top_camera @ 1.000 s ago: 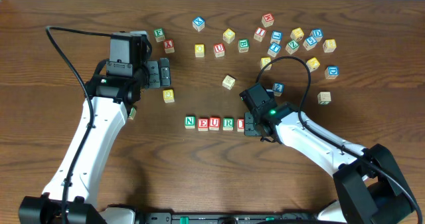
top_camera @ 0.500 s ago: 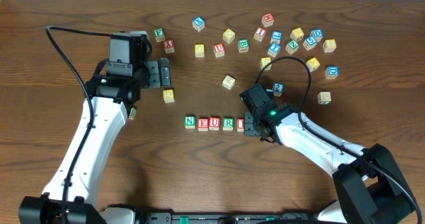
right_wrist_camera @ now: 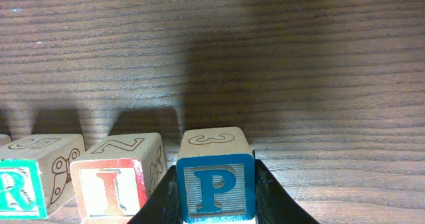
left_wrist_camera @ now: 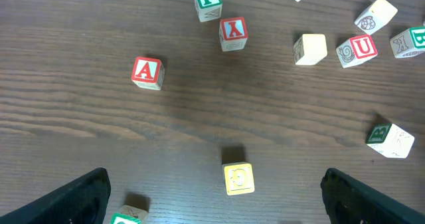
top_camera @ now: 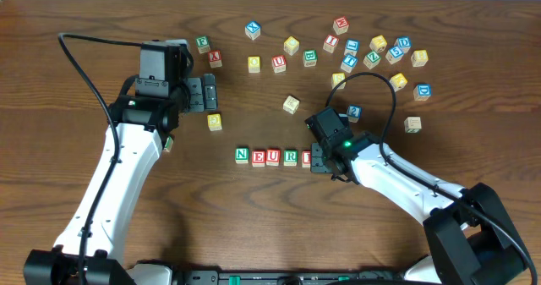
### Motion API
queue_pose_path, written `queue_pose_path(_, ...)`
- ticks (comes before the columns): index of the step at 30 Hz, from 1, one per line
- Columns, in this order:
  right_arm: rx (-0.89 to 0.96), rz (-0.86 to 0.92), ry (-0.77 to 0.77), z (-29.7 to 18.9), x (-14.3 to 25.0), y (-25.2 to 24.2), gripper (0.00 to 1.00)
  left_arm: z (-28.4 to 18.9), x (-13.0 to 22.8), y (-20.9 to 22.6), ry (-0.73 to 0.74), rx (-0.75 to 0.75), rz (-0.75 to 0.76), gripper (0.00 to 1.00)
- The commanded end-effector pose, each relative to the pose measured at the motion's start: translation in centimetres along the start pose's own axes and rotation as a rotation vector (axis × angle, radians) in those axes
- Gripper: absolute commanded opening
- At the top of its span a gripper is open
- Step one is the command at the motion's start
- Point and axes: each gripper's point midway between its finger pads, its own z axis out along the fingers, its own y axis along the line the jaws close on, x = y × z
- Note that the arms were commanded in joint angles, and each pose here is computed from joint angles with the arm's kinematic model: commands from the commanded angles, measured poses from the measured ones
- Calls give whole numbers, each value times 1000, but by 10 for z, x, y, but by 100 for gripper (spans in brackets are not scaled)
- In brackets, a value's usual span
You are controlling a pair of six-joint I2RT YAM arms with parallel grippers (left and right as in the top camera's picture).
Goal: Spell out NEURIPS
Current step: 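Lower the blue P block to the right of the I block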
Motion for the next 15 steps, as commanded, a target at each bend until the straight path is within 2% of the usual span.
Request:
queue_pose_path(1, -9, 8, -10, -4, 1, 2, 17, -10, -13, 1, -41, -1, 5, 100)
queue_pose_path(10, -9, 7, -10, -4, 1, 2, 31, -10, -13, 1, -41, -1, 5, 100)
queue_pose_path(15, -9, 7, -10, -4, 1, 2, 33, -10, -13, 1, -41, -1, 5, 100)
